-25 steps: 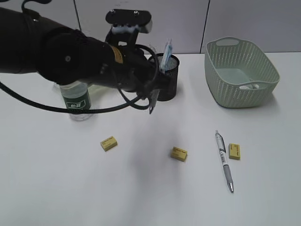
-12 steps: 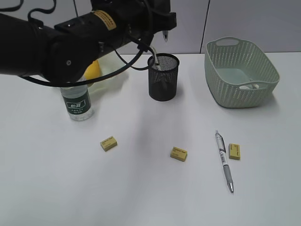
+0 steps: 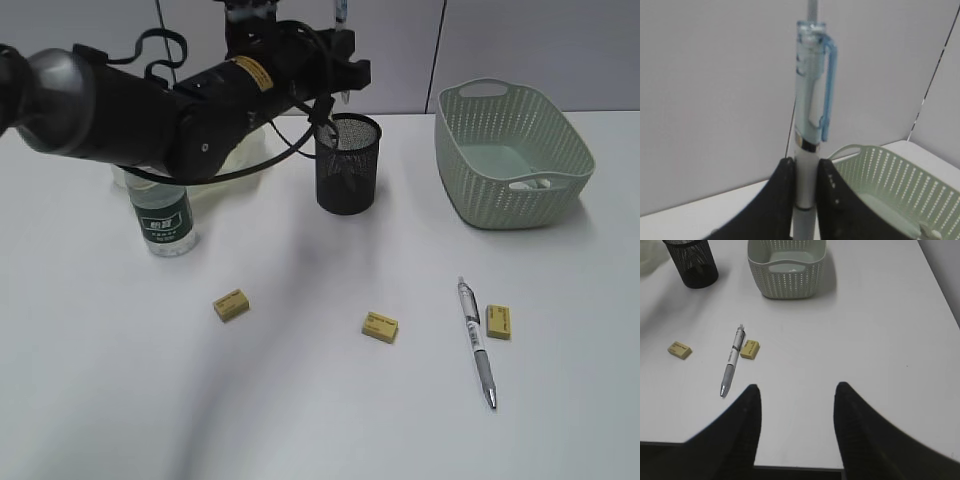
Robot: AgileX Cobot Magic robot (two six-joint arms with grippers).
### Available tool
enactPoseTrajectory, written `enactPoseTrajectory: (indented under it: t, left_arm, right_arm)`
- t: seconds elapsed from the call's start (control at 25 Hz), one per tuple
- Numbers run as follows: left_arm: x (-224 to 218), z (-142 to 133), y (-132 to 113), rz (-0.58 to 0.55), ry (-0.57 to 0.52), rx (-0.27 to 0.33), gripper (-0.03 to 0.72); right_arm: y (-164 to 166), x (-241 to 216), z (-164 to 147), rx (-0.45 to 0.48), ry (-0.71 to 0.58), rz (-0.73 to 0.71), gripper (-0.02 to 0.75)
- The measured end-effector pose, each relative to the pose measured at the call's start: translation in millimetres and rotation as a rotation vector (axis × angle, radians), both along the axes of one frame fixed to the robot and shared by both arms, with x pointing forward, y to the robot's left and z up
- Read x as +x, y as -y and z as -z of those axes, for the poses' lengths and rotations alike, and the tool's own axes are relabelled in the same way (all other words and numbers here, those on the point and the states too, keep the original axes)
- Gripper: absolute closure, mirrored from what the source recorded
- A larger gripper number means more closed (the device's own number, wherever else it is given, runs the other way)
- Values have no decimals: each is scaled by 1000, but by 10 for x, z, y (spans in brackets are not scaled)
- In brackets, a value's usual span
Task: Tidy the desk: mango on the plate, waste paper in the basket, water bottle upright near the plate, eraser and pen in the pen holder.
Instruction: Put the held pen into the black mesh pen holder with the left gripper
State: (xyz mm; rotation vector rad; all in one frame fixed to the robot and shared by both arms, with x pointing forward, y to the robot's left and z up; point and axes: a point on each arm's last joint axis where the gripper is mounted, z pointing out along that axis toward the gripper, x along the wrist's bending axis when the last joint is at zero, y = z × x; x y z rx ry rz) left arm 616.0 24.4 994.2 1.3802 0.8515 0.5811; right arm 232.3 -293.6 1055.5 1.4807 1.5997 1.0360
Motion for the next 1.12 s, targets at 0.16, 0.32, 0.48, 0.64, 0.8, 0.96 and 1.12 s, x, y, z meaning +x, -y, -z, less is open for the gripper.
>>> enactPoseTrajectory:
  t: [0.16, 0.32, 0.48, 0.64, 0.8, 0.96, 1.12]
  left_arm:
    - [79, 233, 65, 11, -29, 41, 589]
    - [117, 417, 114, 32, -39, 79, 589]
    - [133, 553, 125, 32, -60, 93, 589]
    - [141, 664, 130, 31, -77, 103, 589]
    - [144, 722, 131, 30, -88, 108, 589]
    - [160, 728, 111, 25, -88, 108, 581]
    - [174, 728, 90, 20, -89, 108, 555]
  right_arm:
    - [0, 0, 0, 0, 0, 0, 353]
    - [0, 0, 0, 0, 0, 0, 353]
    - [0, 0, 0, 1, 0, 0, 353]
    - [0, 0, 0, 1, 0, 0, 353]
    - [0, 0, 0, 1, 0, 0, 353]
    - [0, 0, 0, 1, 0, 0, 353]
    - [0, 0, 0, 1, 0, 0, 353]
